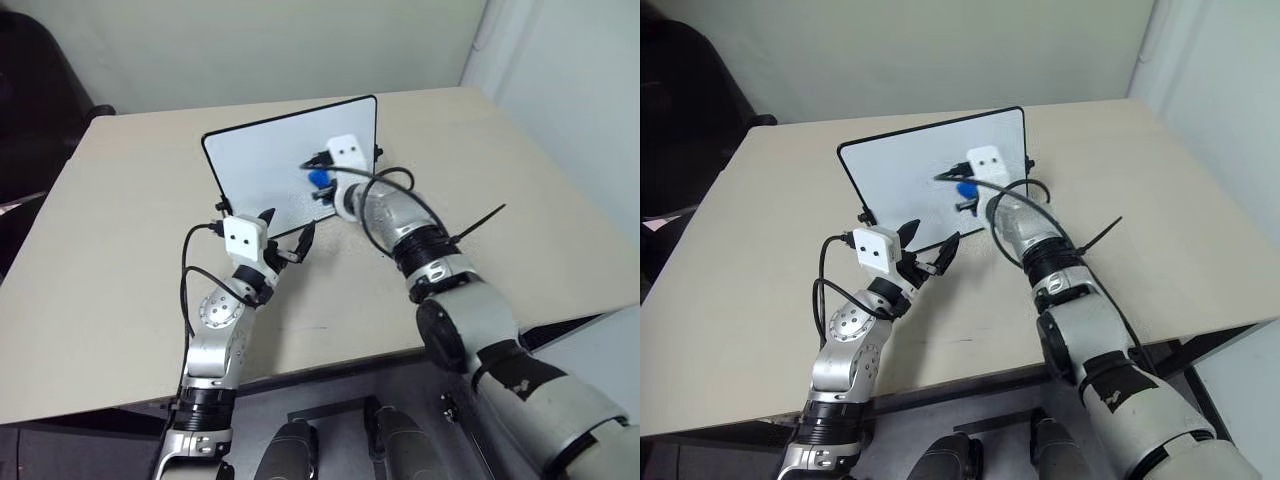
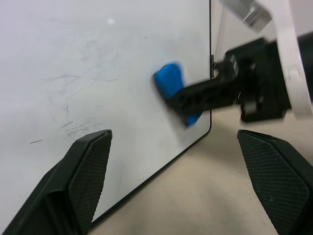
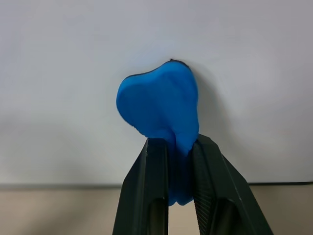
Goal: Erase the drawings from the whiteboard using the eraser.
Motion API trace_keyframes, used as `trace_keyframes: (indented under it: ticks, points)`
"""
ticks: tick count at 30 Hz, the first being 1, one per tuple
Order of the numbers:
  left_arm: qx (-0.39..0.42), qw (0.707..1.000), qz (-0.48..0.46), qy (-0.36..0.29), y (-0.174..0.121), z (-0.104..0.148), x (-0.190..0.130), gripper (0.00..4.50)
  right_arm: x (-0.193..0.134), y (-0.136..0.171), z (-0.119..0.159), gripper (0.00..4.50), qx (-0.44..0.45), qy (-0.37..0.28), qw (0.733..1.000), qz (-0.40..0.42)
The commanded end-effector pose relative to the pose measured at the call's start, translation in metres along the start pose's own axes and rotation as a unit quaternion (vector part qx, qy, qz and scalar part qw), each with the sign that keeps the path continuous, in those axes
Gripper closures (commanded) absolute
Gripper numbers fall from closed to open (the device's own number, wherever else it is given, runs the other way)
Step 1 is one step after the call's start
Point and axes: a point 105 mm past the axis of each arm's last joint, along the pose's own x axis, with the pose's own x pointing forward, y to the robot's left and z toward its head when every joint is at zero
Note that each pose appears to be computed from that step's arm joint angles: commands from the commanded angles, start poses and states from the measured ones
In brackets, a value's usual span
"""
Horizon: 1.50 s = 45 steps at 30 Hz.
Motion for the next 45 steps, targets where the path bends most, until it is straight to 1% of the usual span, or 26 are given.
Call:
trace_keyframes:
  ticks: [1, 5, 9, 13, 18, 21, 23, 26, 29, 34, 36, 37, 40, 42, 44, 45]
  points:
    - [0.007, 1.0, -0.01, -0.026, -0.003, 0.013, 0.003, 0.0, -0.006, -0.013, 0.03, 4.04, 0.005, -0.045, 0.999, -0.028]
    - [0.008, 1.0, -0.012, -0.026, -0.003, 0.014, 0.004, 0.0, -0.009, -0.029, 0.026, 4.04, 0.006, -0.037, 0.998, -0.047]
    - [0.008, 1.0, -0.015, -0.026, -0.004, 0.014, 0.004, 0.0, -0.019, -0.03, 0.024, 4.04, -0.009, -0.028, 0.999, -0.013]
    - [0.008, 0.999, -0.018, -0.025, -0.006, 0.014, 0.004, 0.0, -0.046, -0.038, 0.022, 4.04, -0.022, -0.024, 0.999, 0.007]
    - [0.009, 0.999, -0.022, -0.024, -0.009, 0.013, 0.003, 0.0, -0.081, -0.053, 0.008, 4.04, 0.02, 0.021, 1.0, 0.012]
    - [0.006, 1.0, -0.022, -0.021, -0.01, 0.012, 0.003, 0.0, -0.109, -0.068, -0.012, 4.04, 0.045, 0.081, 0.996, 0.008]
    - [0.004, 1.0, -0.021, -0.019, -0.01, 0.01, 0.003, 0.0, -0.121, -0.081, -0.029, 4.04, 0.049, 0.114, 0.992, -0.012]
    - [0.002, 1.0, -0.023, -0.016, -0.01, 0.008, 0.004, 0.0, -0.136, -0.089, -0.061, 4.04, 0.072, 0.17, 0.983, -0.015]
    - [0.001, 1.0, -0.027, -0.014, -0.012, 0.006, 0.005, 0.0, -0.144, -0.089, -0.082, 4.04, 0.076, 0.199, 0.977, -0.003]
    - [-0.001, 0.999, -0.03, -0.01, -0.015, 0.003, 0.007, 0.0, -0.154, -0.08, -0.099, 4.04, 0.055, 0.221, 0.973, 0.024]
    - [-0.001, 0.999, -0.033, -0.009, -0.017, 0.002, 0.008, 0.0, -0.155, -0.079, -0.103, 3.45, 0.055, 0.225, 0.972, 0.025]
    - [-0.001, 0.999, -0.034, -0.009, -0.017, 0.001, 0.008, 0.0, -0.155, -0.079, -0.103, 3.27, 0.055, 0.226, 0.972, 0.024]
    - [-0.002, 0.999, -0.037, -0.009, -0.019, 0.001, 0.008, 0.0, -0.155, -0.079, -0.102, 2.32, 0.055, 0.222, 0.973, 0.023]
    - [-0.002, 0.999, -0.038, -0.009, -0.02, 0.001, 0.009, 0.0, -0.156, -0.079, -0.1, 1.61, 0.051, 0.219, 0.974, 0.021]
    - [-0.002, 0.999, -0.039, -0.009, -0.021, 0.001, 0.009, 0.0, -0.157, -0.081, -0.086, 0.98, 0.048, 0.182, 0.982, 0.007]
    - [-0.002, 0.999, -0.039, -0.009, -0.021, 0.001, 0.009, 0.0, -0.158, -0.082, -0.074, 0.98, 0.044, 0.145, 0.988, 0.007]
